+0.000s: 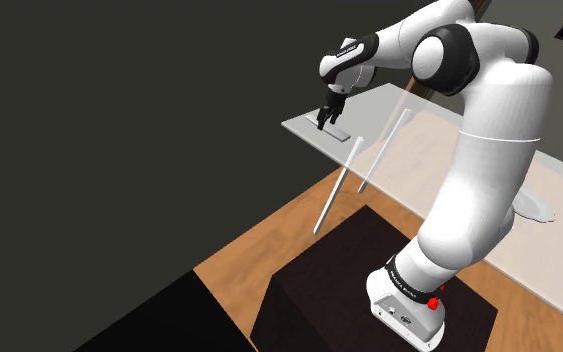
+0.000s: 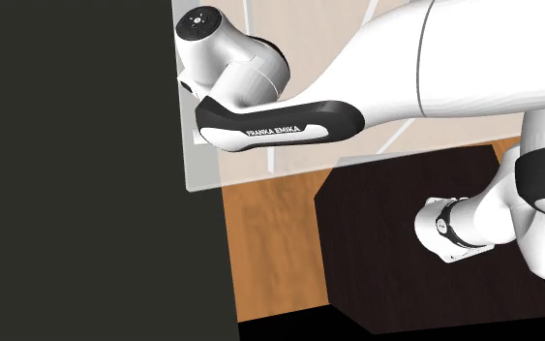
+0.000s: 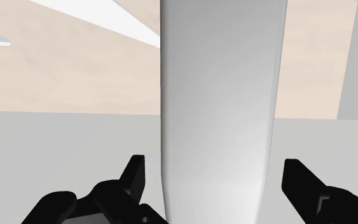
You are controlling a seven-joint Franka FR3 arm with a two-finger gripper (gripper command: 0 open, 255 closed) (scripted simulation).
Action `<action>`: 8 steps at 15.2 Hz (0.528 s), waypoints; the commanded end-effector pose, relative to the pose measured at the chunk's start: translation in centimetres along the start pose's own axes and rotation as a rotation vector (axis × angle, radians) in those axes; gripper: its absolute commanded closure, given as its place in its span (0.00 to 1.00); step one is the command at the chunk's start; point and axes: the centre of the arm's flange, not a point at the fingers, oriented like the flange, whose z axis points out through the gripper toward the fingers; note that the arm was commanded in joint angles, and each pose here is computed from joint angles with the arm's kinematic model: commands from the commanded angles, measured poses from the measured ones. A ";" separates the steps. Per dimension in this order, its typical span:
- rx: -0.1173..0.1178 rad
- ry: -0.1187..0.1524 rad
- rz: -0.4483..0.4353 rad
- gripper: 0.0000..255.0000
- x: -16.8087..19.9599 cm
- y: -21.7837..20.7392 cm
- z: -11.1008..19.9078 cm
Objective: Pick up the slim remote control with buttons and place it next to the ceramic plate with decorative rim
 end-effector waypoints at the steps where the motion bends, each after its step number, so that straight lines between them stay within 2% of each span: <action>1: 0.000 0.000 0.000 0.00 0.0 0.0 0.0; 3: 0.000 0.000 0.000 0.00 0.0 0.0 0.0; 4: 0.000 0.000 0.000 1.00 0.0 0.0 0.0; 8: 0.000 0.000 0.000 1.00 0.0 0.0 0.0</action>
